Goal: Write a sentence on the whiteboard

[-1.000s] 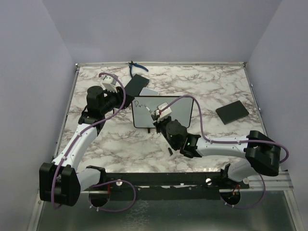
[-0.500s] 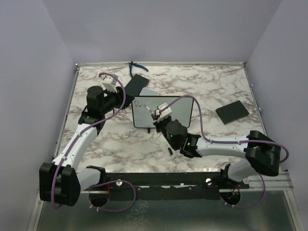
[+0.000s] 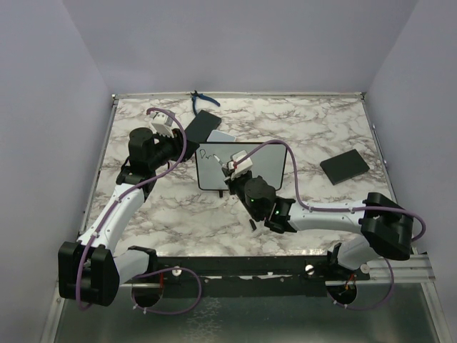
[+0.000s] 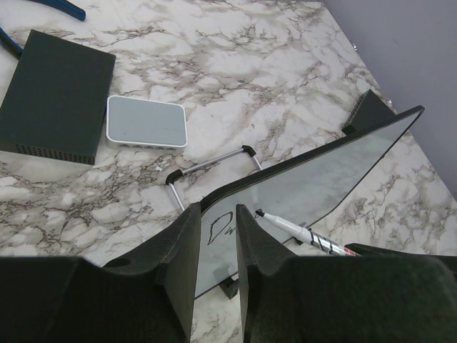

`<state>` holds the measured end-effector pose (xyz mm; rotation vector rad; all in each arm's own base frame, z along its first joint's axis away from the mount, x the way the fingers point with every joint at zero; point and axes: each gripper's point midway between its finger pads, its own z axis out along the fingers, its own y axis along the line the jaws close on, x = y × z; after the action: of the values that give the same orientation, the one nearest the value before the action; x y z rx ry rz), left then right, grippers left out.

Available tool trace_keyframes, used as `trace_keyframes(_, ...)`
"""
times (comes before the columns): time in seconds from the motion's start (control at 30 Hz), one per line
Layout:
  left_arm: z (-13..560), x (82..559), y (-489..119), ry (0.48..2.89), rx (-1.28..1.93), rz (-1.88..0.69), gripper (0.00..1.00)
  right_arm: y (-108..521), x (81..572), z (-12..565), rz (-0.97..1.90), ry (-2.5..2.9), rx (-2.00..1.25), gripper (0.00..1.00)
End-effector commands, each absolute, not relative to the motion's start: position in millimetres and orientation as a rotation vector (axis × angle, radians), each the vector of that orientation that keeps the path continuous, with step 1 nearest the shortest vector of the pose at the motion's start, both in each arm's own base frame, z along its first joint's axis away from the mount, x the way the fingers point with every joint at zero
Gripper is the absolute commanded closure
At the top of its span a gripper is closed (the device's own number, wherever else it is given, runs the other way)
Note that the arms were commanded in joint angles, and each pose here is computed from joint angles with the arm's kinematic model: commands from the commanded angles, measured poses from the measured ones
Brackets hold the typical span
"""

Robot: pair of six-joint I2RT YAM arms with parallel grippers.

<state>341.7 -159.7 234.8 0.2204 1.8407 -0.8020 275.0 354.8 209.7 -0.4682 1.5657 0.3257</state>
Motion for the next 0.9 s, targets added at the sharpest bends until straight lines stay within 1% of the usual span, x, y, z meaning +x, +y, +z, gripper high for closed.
trace_keyframes(0.0, 236.0, 335.4, -162.3, 1.835, 0.238, -0.81, 0.73, 359.9, 277.8, 211.3, 0.322, 1.565, -0.458, 1.0)
trace_keyframes(0.33, 236.1, 335.5, -162.4, 1.834, 0.239, -0.81, 0.73, 357.4, 273.7, 192.7, 0.318, 1.611, -0.484, 1.0)
trace_keyframes(0.87, 237.0, 335.4, -162.5, 1.83, 0.24, -0.81, 0.73, 350.3, 271.2, 188.7, 0.322, 1.634, -0.457, 1.0)
